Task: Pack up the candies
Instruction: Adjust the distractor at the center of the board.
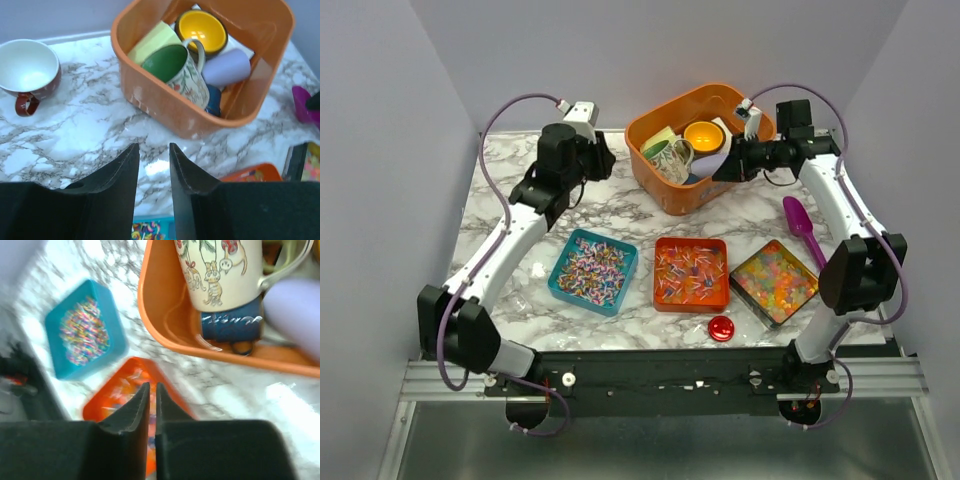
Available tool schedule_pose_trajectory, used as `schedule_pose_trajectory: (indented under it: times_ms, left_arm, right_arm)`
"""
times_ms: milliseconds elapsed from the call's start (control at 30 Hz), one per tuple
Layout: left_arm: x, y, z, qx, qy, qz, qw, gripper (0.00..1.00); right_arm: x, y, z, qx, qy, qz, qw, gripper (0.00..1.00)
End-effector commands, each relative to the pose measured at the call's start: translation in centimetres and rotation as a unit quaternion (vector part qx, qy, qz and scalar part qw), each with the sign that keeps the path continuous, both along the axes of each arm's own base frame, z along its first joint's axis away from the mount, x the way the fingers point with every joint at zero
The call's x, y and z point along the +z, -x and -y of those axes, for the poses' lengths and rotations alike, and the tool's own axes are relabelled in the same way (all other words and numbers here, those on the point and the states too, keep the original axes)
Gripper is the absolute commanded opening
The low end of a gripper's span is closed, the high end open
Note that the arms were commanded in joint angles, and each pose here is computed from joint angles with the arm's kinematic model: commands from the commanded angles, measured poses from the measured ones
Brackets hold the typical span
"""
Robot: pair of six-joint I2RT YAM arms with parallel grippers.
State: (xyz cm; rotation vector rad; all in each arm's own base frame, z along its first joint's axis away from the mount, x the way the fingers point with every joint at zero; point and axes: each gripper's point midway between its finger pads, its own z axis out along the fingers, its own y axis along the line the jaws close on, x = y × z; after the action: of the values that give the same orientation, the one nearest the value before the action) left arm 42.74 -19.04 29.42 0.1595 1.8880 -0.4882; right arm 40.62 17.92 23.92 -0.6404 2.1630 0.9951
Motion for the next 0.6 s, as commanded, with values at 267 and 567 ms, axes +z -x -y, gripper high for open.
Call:
schedule_pose_trajectory:
  times_ms: [267, 567]
  left_arm:
    - [-9.0, 8.4, 0.1, -0.157, -0.095, -0.066, 0.981, 0.40]
    - [-10.7, 8.5, 0.0, -0.153, -0.094, -0.092, 0.979, 0.45]
  right_arm:
    - [-7.9, -5.4, 1.7, 0.150, 0.250, 0.247, 0.924, 0.01]
    - [-8.5, -12.7, -4.0, 0.143, 0.279, 0.306, 0.899, 0.01]
